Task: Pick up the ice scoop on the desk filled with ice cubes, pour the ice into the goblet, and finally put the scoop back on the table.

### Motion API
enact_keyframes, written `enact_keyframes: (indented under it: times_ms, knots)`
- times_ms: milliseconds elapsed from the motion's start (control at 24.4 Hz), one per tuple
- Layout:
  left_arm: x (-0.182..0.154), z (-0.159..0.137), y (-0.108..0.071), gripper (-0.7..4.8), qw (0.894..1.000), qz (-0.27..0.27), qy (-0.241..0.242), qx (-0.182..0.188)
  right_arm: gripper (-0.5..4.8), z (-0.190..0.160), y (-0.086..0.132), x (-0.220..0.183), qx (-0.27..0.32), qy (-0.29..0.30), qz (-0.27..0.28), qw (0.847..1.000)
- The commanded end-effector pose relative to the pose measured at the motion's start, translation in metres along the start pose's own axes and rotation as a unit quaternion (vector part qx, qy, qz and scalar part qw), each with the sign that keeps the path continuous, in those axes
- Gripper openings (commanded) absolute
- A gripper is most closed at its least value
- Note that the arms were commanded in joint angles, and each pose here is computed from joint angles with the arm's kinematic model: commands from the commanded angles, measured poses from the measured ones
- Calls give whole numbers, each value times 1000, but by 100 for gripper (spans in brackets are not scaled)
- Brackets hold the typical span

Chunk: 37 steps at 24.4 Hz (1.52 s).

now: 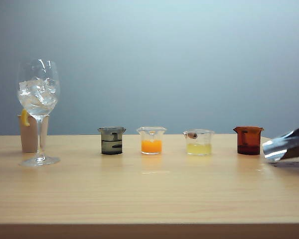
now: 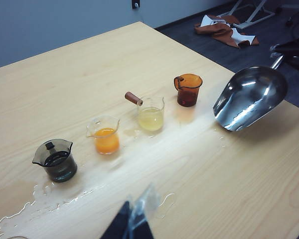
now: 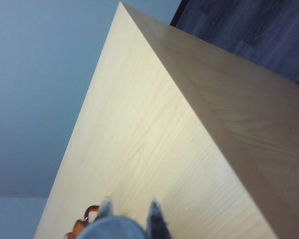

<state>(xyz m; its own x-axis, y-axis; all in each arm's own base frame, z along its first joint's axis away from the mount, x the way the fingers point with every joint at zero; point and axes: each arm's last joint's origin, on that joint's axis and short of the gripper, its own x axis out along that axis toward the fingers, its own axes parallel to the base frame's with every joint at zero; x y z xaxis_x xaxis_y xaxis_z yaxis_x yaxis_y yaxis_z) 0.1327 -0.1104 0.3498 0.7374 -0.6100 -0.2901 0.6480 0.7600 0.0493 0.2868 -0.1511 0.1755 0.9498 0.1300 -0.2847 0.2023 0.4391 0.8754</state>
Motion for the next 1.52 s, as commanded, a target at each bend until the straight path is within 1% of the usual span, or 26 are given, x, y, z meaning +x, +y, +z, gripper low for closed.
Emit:
enact_keyframes:
  times_ms: [41, 123, 205, 328, 370, 411, 452, 493, 534, 739, 944, 985, 1109, 1191, 1232, 1273, 1314, 1355, 1396, 1437, 1478, 1519]
  knots:
    - [-1, 2, 0, -3, 1000, 0, -9, -3, -9, 2, -8, 10, -7, -20, 17, 1000]
    - [-1, 2, 0, -3, 1000, 0, -9, -3, -9, 2, -17, 18, -10, -32, 24, 999]
    - [-1, 2, 0, -3, 1000, -1, -9, -3, -9, 2, -24, 21, 7, -43, 19, 999]
    - [-1, 2, 0, -3, 1000, 0, -9, -3, -8, 1, -30, 21, 13, -38, 15, 999]
    - [-1, 2, 0, -3, 1000, 0, -9, -3, 25, 1, -30, 21, 12, -36, 16, 999]
    - [-1, 2, 0, -3, 1000, 0, -9, -3, 92, 2, -30, 21, 12, -36, 17, 999]
    - [-1, 2, 0, -3, 1000, 0, -9, -3, 259, 2, -29, 21, 11, -36, 19, 999]
    - [-1, 2, 0, -3, 1000, 0, -9, -3, 375, 1, -29, 21, 11, -33, 20, 999]
    - [-1, 2, 0, -3, 1000, 0, -9, -3, 479, 1, -29, 21, 10, -23, 27, 999]
    - [-1, 2, 0, -3, 1000, 0, -9, -3, 479, 1, -31, 17, 13, 12, 48, 999]
    - [-1, 2, 0, -3, 1000, 0, -9, -3, 479, 4, -48, -6, 33, 61, 76, 995]
    - [-1, 2, 0, -3, 1000, 0, -9, -3, 479, 2, -51, -10, 37, 63, 77, 994]
    - [-1, 2, 0, -3, 1000, 0, -9, -3, 479, -8, -59, -41, 40, 43, 63, 996]
    - [-1, 2, 0, -3, 1000, 0, -9, -3, 472, -12, -58, -54, 36, 35, 68, 996]
    - [-1, 2, 0, -3, 1000, 0, -9, -3, 419, -14, -57, -60, 33, 34, 74, 996]
    - [-1, 2, 0, -3, 1000, 0, -9, -3, 336, -15, -55, -64, 31, 37, 79, 996]
    - [-1, 2, 0, -3, 1000, 0, -9, -3, 203, -17, -52, -68, 28, 39, 85, 995]
    - [-1, 2, 0, -3, 1000, 0, -9, -3, -1, -20, -48, -71, 29, 38, 89, 995]
    - [-1, 2, 0, -3, 1000, 0, -9, -3, 11, -21, -44, -74, 32, 36, 91, 995]
    - [-1, 2, 0, -3, 1000, 0, -9, -3, -9, -22, -39, -77, 33, 34, 96, 994]
    - [-1, 2, 0, -3, 1000, 0, -9, -3, -9, -23, -32, -80, 27, 31, 103, 994]
    - [-1, 2, 0, -3, 1000, 0, -9, -3, -9, -22, -18, -87, 10, 23, 119, 993]
